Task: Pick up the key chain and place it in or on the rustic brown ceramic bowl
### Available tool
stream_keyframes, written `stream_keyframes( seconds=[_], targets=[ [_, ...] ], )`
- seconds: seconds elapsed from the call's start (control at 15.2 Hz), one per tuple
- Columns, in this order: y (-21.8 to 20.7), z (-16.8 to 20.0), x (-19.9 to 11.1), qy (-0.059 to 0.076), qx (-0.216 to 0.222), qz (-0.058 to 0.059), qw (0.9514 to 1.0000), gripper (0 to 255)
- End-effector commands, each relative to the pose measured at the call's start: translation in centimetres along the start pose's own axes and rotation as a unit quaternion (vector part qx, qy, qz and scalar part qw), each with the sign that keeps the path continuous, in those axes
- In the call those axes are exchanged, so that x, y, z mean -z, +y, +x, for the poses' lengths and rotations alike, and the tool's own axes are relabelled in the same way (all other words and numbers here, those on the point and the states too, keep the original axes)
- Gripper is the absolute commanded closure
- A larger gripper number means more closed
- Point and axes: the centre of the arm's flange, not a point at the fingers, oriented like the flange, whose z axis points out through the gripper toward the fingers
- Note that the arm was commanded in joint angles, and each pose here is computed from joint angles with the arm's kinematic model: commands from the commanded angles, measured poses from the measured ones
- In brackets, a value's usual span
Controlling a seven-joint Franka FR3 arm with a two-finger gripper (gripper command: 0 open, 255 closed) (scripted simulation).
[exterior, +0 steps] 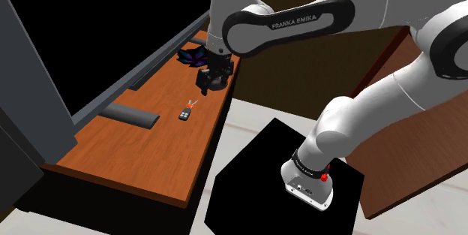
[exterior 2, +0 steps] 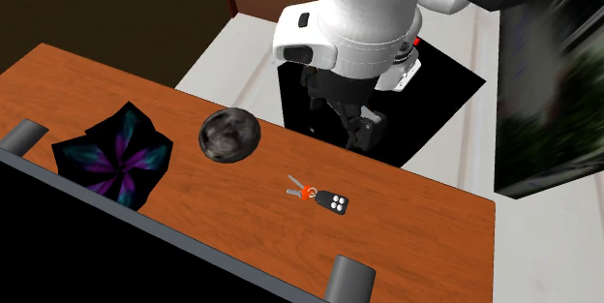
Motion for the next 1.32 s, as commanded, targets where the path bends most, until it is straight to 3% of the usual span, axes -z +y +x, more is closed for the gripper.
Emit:
stream_keyframes(
  seconds=[0.0,0.46,0.92,1.25],
  targets=[
    [-1.8,1.3,-1.8,-0.001,-0.003,0.004,1.0000,0],
    [-7.9,4.5,-6.8,-0.006,-0.010,0.016,0.9998,0],
    [-8.0,4.4,-10.5,-0.006,-0.010,0.016,0.9998,0],
    [-8.1,4.4,-10.8,-0.006,-0.010,0.016,0.9998,0]
  ],
)
